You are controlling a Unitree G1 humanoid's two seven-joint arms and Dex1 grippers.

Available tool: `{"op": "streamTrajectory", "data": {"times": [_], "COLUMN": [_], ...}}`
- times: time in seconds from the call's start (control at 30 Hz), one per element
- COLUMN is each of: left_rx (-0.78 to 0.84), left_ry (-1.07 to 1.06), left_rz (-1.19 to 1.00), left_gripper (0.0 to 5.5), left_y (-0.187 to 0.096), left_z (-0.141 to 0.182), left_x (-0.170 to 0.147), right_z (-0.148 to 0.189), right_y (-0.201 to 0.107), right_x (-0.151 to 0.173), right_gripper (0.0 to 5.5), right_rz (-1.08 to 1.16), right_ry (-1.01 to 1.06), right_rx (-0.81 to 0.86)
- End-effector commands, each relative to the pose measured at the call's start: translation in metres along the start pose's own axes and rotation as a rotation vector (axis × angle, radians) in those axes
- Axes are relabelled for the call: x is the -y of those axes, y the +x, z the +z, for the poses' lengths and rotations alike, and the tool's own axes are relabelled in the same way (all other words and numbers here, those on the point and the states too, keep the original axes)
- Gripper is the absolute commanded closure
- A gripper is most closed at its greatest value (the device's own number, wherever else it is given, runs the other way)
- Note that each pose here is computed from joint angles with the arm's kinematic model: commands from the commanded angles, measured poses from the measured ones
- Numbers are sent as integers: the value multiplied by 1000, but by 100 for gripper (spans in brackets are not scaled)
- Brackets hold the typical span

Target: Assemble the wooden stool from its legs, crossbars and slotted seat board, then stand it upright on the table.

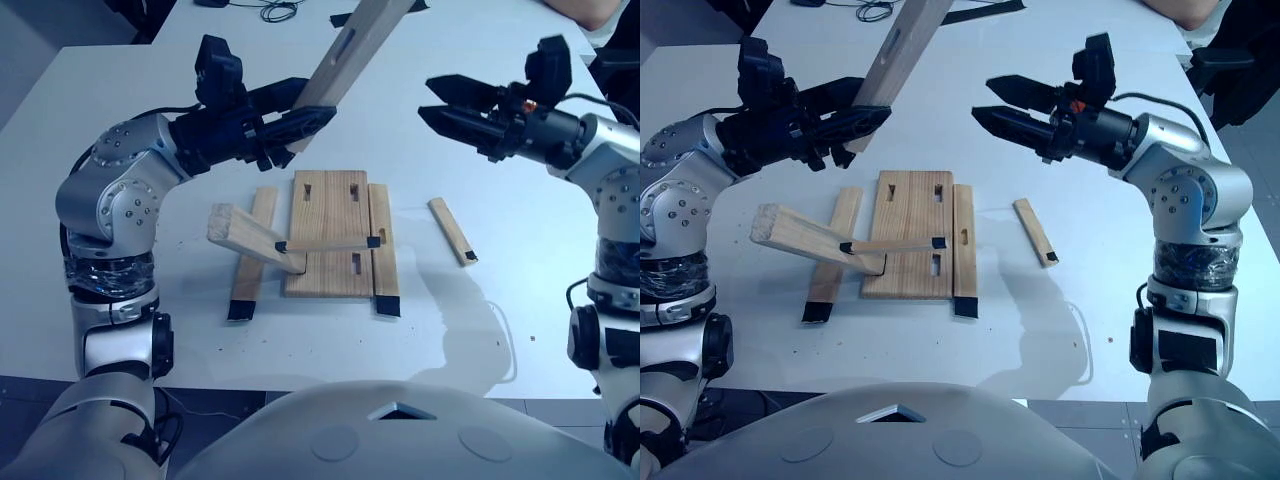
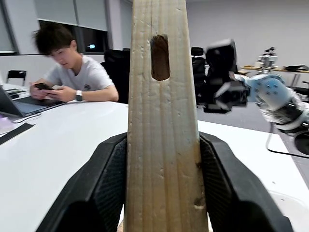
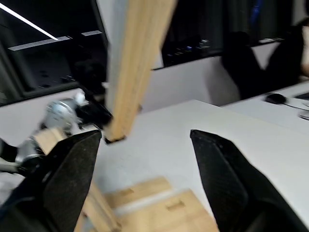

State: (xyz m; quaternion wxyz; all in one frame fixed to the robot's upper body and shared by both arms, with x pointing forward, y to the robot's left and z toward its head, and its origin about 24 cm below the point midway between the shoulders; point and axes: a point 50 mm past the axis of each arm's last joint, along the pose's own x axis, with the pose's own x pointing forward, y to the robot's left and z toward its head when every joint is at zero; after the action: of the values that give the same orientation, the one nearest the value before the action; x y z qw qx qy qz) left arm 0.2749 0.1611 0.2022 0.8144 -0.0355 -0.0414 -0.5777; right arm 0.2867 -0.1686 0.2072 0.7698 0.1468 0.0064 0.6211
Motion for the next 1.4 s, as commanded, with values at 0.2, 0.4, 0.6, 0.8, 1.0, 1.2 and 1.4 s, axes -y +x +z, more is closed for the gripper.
{"op": "streamTrajectory", "data": {"times": [0.2,0.4,0.6,0.8,1.0,1.2,1.4], "left_rx": [-35,-13,-36,-51,-53,-66,-83], "left_ry": [-24,-85,-166,-174,-165,-161,-161], "left_rz": [-150,-198,-263,-271,-269,-276,-285], "left_gripper": [346,346,346,346,346,346,346], "left_y": [7,10,7,7,10,8,7], "left_z": [-7,-5,-8,-11,-10,-11,-14], "left_x": [10,12,16,15,12,13,13], "right_z": [15,11,11,11,4,1,2], "right_y": [15,21,25,29,35,38,40], "right_x": [-3,-4,-7,-10,-13,-16,-14], "right_gripper": [208,208,208,208,208,208,208], "right_rz": [120,155,187,209,234,247,242], "right_ry": [29,35,37,37,46,48,40], "right_rx": [8,-5,-1,0,-20,-25,-17]}}
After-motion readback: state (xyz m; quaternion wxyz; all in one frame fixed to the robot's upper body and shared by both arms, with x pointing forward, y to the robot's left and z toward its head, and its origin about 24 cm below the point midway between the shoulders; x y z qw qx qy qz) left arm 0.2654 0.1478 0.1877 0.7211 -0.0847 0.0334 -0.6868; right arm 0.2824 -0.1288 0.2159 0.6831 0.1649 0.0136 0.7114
